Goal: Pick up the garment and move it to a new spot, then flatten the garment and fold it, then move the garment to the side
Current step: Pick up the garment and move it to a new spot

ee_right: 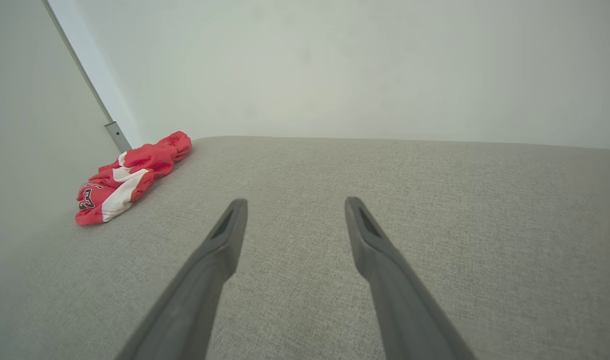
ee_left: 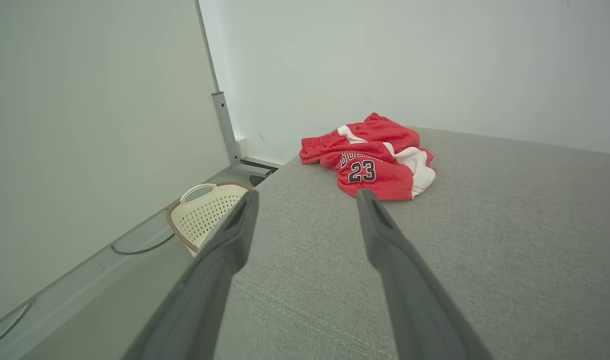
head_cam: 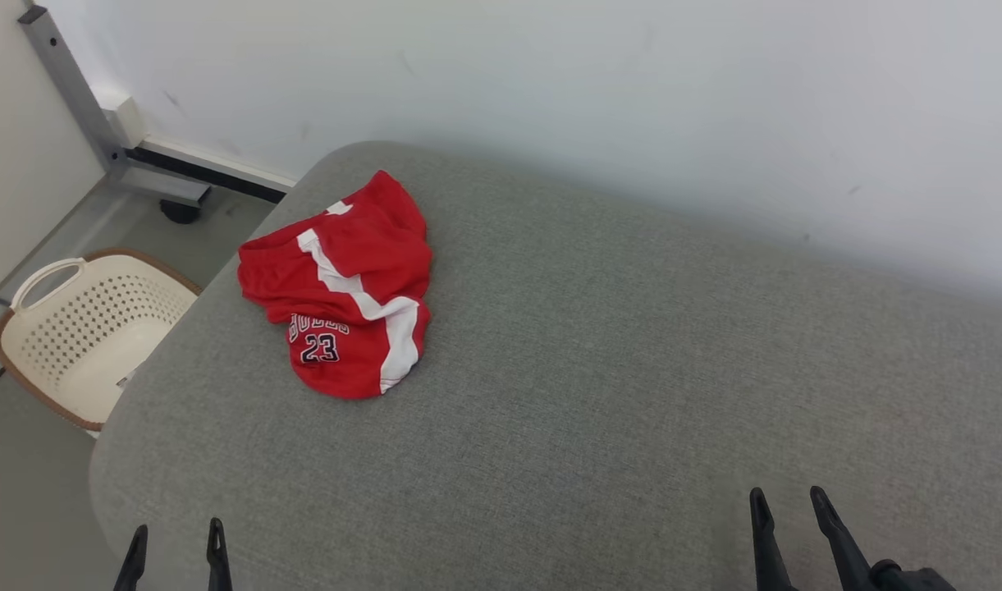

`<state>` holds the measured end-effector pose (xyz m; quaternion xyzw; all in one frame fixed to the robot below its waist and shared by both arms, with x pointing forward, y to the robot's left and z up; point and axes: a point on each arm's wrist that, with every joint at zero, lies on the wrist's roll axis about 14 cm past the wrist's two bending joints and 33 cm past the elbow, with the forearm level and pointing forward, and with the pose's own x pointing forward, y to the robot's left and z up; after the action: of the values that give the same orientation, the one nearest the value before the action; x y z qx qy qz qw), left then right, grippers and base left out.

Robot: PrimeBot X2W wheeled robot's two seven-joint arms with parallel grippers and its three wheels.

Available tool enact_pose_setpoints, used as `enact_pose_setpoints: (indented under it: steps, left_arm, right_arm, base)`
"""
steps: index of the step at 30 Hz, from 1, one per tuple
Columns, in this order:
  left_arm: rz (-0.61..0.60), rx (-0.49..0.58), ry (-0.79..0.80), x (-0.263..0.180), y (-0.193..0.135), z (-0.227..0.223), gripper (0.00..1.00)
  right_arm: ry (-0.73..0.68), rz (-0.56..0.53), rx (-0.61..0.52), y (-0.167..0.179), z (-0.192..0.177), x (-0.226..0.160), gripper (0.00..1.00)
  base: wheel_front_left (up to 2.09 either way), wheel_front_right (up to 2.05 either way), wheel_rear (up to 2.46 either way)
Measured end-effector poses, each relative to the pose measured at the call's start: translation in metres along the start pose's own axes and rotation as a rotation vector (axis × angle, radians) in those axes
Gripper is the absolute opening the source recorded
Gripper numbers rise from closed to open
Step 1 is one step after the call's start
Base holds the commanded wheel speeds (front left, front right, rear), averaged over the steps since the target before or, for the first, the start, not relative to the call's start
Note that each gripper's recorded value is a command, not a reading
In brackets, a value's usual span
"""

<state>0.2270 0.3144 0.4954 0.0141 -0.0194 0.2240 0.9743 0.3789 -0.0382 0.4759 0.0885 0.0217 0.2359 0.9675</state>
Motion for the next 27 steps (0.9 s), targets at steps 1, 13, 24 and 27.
enact_pose_setpoints:
  steps: [1, 13, 24, 27]
  left_arm:
    - [0.009, 0.000, 0.000, -0.002, 0.003, 0.000, 1.00]
    - [0.058, 0.000, -0.003, -0.011, 0.018, 0.001, 1.00]
    - [-0.009, -0.010, -0.094, 0.041, 0.001, 0.030, 1.00]
    - [-0.045, 0.002, -0.153, 0.076, -0.008, 0.051, 1.00]
  right_arm:
    - [0.002, 0.010, 0.000, 0.003, -0.001, 0.002, 1.00]
    - [0.008, 0.061, -0.002, 0.019, -0.002, 0.009, 1.00]
    - [-0.024, 0.039, -0.009, 0.011, 0.006, 0.013, 1.00]
    - [-0.056, 0.018, -0.012, 0.003, 0.016, 0.017, 1.00]
  base:
    - [0.00, 0.00, 0.00]
    - [0.00, 0.00, 0.00]
    - [0.00, 0.00, 0.00]
    - [0.00, 0.00, 0.00]
